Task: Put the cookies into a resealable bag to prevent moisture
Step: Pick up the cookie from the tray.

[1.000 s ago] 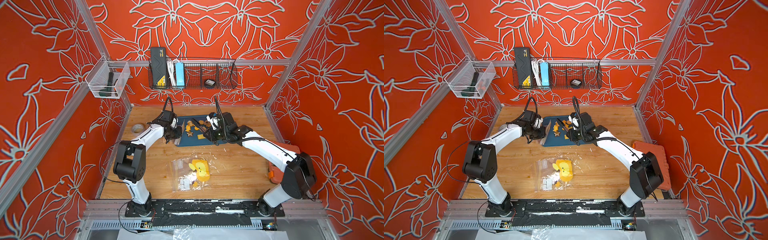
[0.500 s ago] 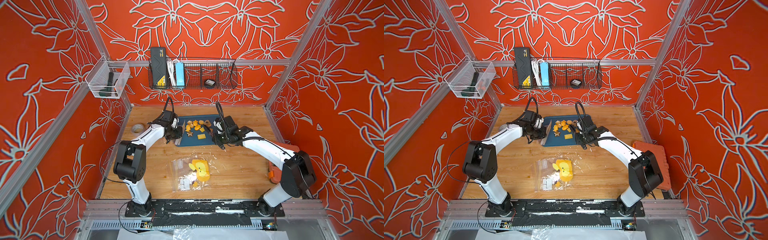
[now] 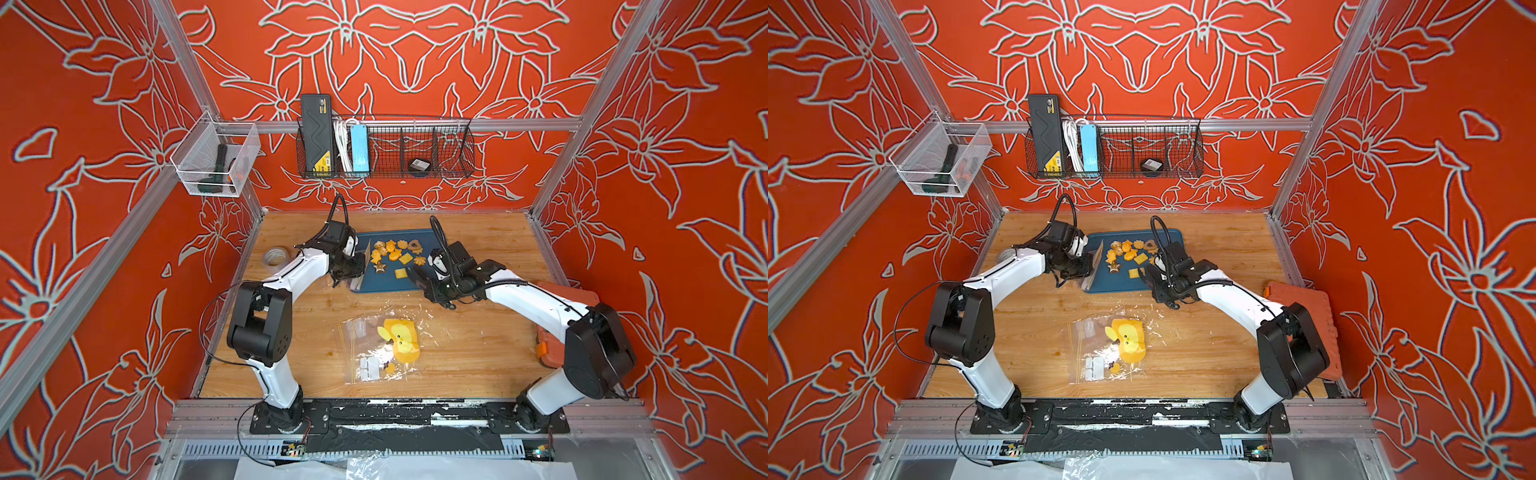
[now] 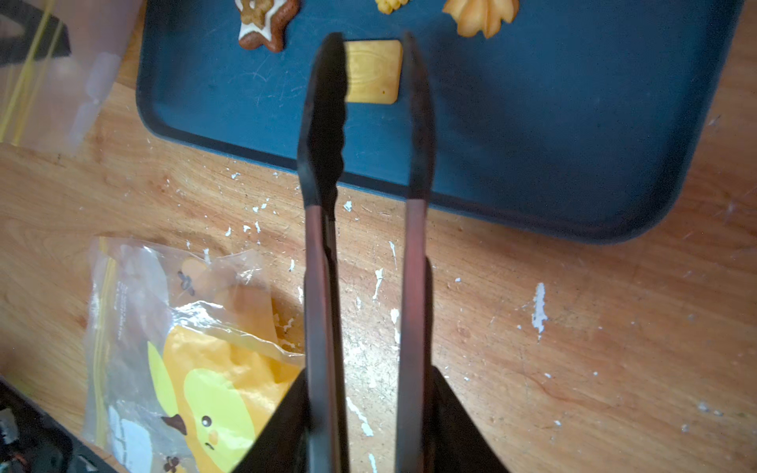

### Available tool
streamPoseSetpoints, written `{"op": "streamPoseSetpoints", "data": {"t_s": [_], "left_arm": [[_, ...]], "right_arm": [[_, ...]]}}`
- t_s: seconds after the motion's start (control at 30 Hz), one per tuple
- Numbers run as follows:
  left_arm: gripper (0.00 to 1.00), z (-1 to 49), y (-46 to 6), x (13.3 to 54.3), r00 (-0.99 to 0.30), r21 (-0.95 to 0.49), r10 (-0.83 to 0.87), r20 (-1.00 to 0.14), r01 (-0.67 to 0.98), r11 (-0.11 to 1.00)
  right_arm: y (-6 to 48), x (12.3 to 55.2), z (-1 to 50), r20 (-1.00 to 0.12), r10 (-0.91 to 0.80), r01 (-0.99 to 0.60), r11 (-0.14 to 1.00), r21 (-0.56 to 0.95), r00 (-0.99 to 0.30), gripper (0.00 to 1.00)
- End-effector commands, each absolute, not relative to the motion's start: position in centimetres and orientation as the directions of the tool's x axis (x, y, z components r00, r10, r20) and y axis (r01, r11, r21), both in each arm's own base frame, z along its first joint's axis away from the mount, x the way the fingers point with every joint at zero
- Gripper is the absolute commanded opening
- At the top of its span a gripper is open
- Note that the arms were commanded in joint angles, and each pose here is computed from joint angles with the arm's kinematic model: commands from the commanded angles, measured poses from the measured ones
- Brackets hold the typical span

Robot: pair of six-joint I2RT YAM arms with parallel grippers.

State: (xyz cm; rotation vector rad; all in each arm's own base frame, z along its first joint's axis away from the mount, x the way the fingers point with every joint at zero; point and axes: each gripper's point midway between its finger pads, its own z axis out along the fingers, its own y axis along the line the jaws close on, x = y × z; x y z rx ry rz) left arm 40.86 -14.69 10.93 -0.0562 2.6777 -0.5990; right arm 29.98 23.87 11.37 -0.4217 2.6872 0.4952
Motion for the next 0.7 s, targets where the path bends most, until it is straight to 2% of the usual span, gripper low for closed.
{"op": "streamPoseSetpoints", "data": {"t_s": [0.0, 0.27, 0.67], "left_arm": [[0.00, 10.5, -14.9, 40.6, -0.925, -0.411, -0.100, -0.367, 0.065, 0.909], [0.00, 10.6, -14.9, 40.6, -0.925, -0.413, -0.100, -0.368, 0.066, 0.908], [0.00, 10.7, -14.9, 40.6, -0.923, -0.410, -0.100, -0.371, 0.066, 0.910]], "right_arm": [[24.7, 30.4, 11.5, -0.423, -0.215, -0.350, 0.896, 0.274, -0.880, 0.48], [25.7, 30.6, 11.1, -0.416, -0.237, -0.350, 0.910, 0.220, -0.878, 0.58], [25.5, 30.9, 9.6, -0.360, -0.315, -0.358, 0.932, 0.058, -0.878, 0.58]]}}
